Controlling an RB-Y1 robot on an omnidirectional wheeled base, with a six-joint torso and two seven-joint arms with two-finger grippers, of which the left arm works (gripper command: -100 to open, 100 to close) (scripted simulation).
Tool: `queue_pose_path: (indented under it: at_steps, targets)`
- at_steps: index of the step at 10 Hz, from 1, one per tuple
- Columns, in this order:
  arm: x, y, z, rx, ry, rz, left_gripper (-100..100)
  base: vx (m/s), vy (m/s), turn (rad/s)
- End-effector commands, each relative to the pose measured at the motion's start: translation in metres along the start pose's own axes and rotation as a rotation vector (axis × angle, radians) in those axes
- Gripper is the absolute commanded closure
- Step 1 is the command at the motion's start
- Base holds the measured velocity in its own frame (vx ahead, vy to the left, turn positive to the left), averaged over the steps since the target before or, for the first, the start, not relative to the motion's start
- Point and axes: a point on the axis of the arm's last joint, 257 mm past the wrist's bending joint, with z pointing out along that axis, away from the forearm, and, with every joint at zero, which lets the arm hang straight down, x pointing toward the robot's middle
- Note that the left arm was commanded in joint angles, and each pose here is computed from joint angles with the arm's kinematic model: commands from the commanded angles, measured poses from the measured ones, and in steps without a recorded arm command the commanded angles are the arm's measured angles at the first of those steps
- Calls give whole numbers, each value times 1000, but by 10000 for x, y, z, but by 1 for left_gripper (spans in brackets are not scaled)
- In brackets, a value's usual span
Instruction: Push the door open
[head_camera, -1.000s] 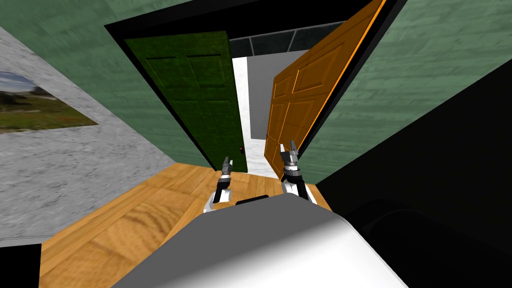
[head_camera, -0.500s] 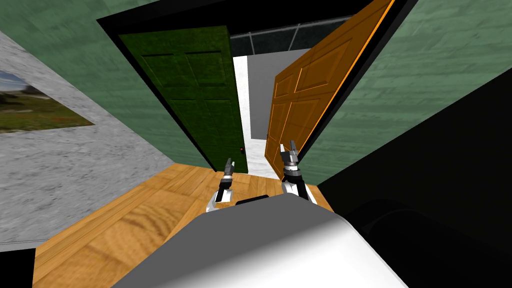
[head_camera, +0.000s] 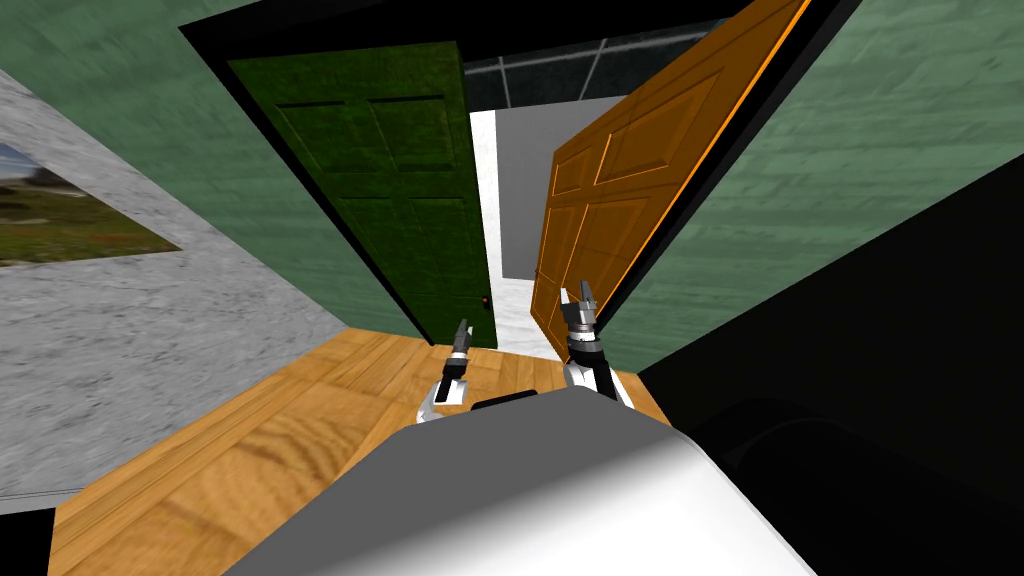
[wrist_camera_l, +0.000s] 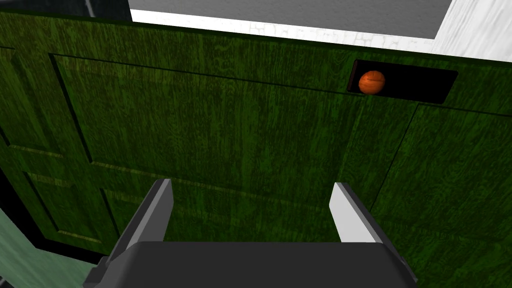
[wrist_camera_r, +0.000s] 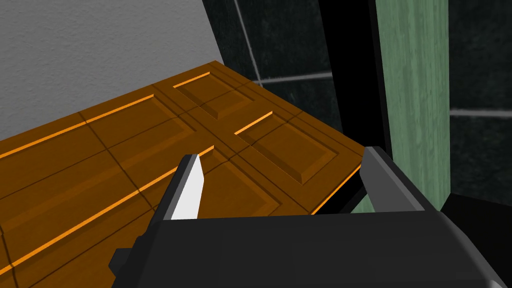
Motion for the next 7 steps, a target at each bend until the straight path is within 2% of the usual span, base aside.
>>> queue_pose_path:
  at_steps: [1,6,7]
  targets:
    - [52,132,-20,-24,12,0,-100,59,21,-2]
    - [207,475,-61,-88,52,0,-100,75,41,-6]
    - [201,539,-98,-104,51,0,-100,72,35,-4]
